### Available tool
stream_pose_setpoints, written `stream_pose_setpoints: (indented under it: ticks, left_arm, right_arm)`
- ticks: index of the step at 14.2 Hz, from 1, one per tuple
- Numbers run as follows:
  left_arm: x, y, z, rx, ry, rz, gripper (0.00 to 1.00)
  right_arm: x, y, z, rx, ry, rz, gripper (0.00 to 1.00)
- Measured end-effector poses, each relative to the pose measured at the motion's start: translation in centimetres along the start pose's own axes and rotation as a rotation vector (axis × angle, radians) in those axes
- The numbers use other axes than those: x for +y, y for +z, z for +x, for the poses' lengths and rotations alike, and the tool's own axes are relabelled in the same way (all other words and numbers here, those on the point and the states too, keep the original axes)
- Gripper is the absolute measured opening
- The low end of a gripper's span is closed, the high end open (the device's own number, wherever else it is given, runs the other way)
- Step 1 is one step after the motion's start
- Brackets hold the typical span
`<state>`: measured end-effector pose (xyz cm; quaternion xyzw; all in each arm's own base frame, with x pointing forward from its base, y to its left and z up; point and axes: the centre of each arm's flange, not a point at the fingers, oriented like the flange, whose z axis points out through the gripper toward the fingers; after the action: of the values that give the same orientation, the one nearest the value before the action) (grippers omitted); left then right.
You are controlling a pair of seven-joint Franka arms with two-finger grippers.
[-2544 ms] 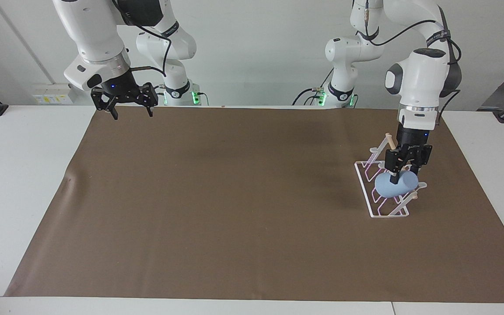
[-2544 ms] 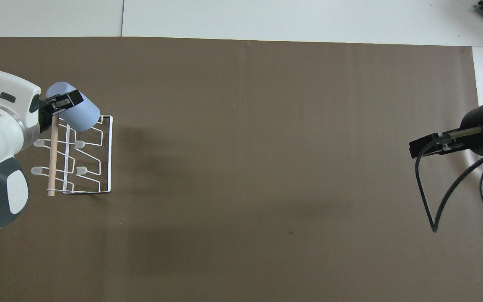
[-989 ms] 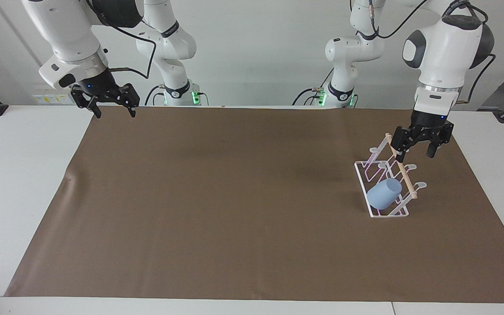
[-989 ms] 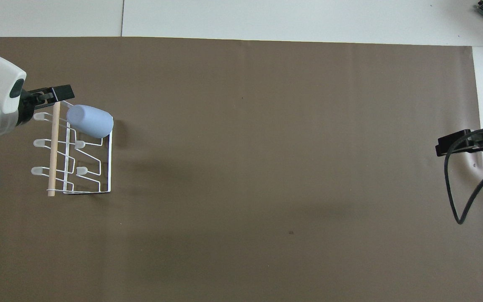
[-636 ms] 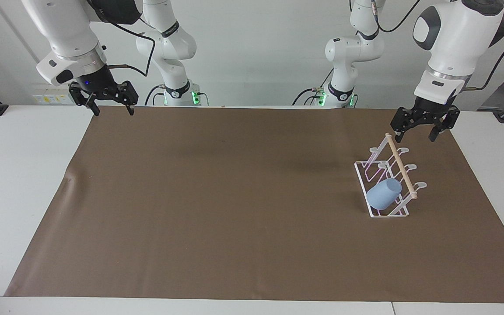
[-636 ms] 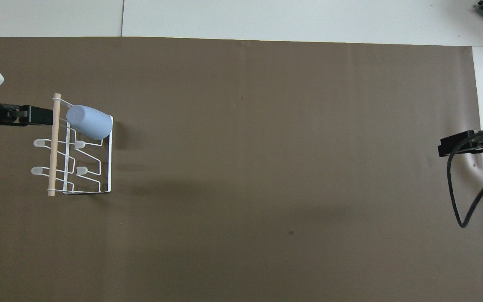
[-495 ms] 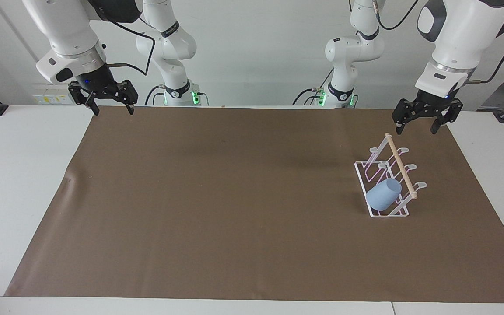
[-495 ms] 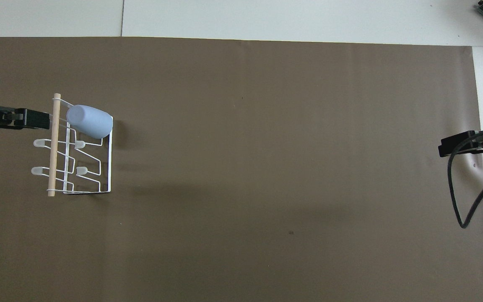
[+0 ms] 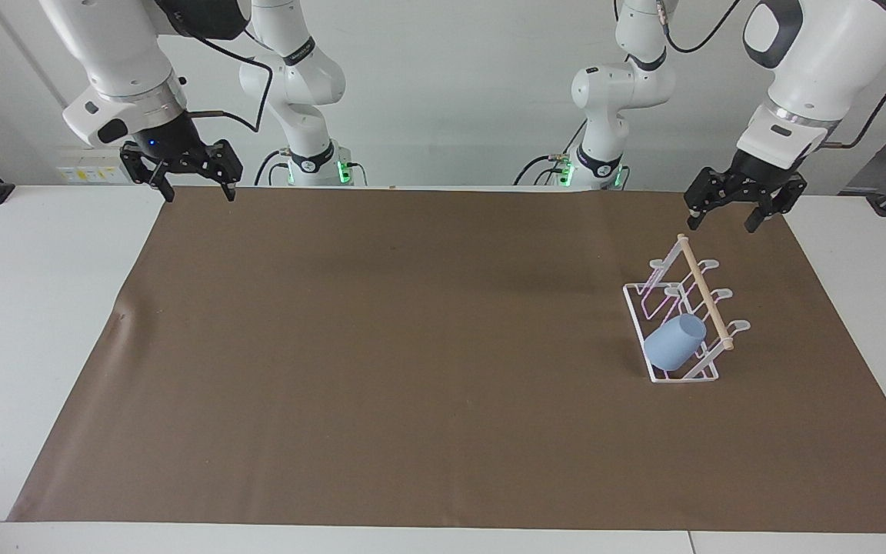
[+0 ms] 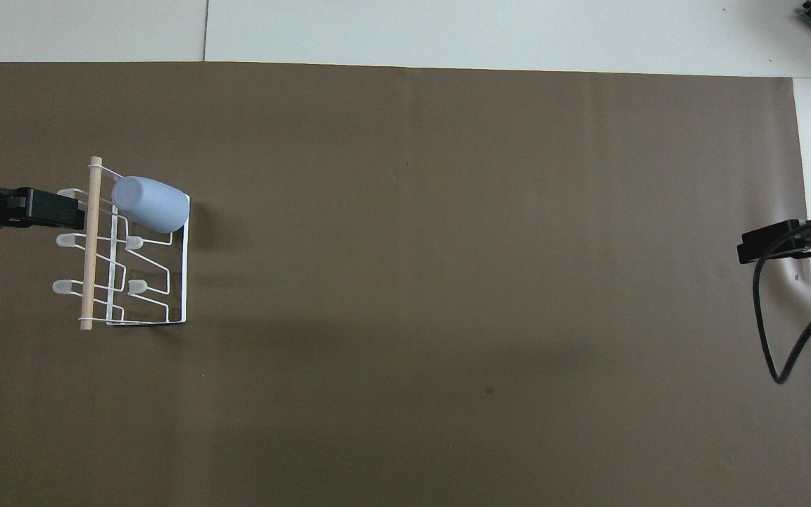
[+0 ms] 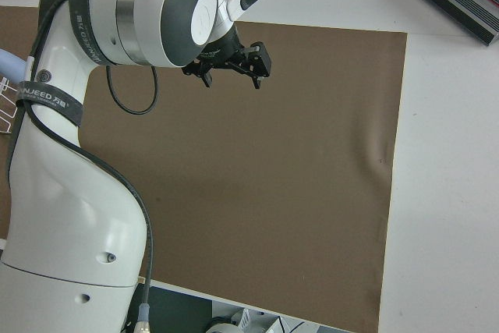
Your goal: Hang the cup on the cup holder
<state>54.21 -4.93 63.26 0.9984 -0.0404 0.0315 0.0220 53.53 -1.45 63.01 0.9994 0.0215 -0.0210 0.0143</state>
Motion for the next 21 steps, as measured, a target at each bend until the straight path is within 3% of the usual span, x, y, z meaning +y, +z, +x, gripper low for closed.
stream_pose_setpoints:
  ticks: [3, 21]
  left_arm:
    - [0.0, -1.9, -0.8, -0.052, -0.001, 0.0, 1.0]
    - [-0.3, -2.0, -0.6, -0.055, -0.005, 0.004, 1.0]
  right_arm:
    - [0.0, 0.0, 0.0, 0.0, 0.001, 0.0, 1.0]
    - [0.0, 0.0, 0.0, 0.0, 0.001, 0.0, 1.0]
